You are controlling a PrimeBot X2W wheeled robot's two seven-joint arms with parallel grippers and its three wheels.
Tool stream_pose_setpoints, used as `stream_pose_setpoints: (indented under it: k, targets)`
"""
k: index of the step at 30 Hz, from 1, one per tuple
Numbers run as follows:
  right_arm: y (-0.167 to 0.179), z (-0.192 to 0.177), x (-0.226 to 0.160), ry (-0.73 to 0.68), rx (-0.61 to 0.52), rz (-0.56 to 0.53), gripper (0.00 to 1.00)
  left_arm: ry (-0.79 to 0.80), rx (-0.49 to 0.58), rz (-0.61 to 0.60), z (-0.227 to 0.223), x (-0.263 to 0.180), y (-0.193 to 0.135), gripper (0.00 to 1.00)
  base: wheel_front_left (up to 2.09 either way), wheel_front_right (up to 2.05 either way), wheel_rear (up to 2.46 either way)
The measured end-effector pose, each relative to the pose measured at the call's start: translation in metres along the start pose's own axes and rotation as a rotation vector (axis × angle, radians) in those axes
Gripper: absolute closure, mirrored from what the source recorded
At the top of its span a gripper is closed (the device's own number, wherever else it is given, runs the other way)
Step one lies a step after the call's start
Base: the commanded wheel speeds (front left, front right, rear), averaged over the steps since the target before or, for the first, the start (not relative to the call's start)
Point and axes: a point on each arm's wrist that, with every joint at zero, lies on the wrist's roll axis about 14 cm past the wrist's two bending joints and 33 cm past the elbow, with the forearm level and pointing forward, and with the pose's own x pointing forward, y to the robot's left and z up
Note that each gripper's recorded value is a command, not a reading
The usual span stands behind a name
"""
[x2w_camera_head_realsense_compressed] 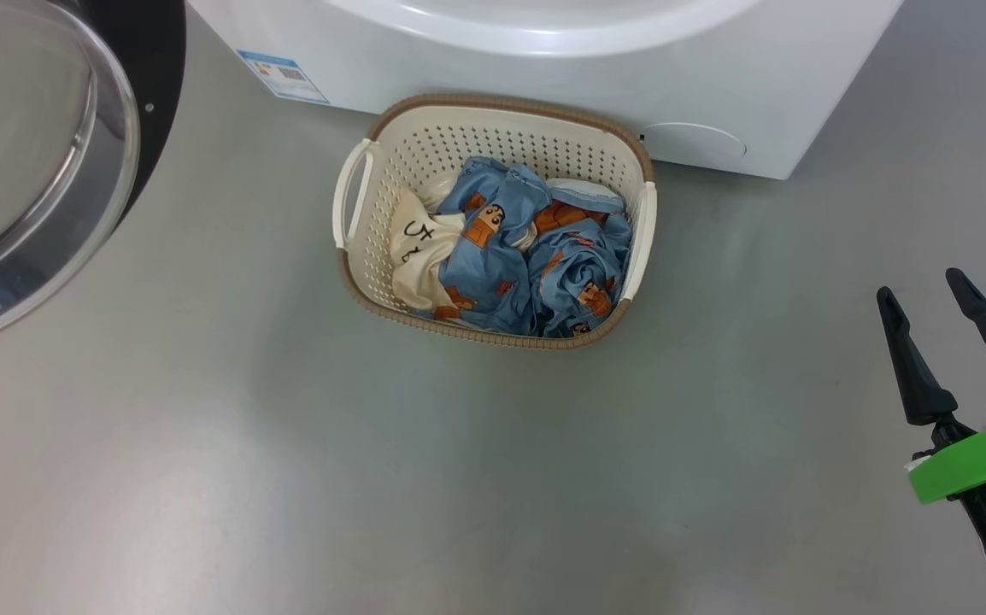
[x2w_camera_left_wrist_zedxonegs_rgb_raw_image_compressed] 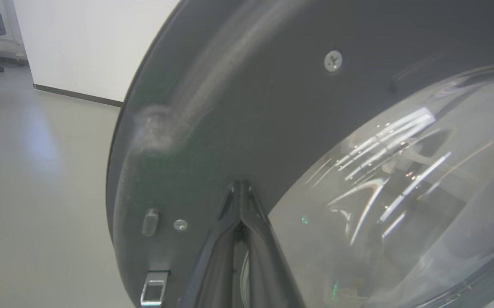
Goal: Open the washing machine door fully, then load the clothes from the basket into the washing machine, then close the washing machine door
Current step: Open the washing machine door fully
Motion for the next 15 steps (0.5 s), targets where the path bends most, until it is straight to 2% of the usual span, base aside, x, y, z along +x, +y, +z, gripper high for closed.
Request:
stream_pose_setpoints:
  k: [10, 15]
  targets:
    - [0.007, 0.019, -0.001, -0.037, -0.006, 0.006, 0.00, -0.016, -0.042, -0.064, 0.006, -0.013, -0.018, 1.00, 0.00, 0.00, 0.00]
    - [0.014, 0.034, -0.005, -0.067, -0.007, 0.008, 0.00, 0.002, -0.059, -0.093, -0.002, -0.033, -0.015, 1.00, 0.00, 0.00, 0.00]
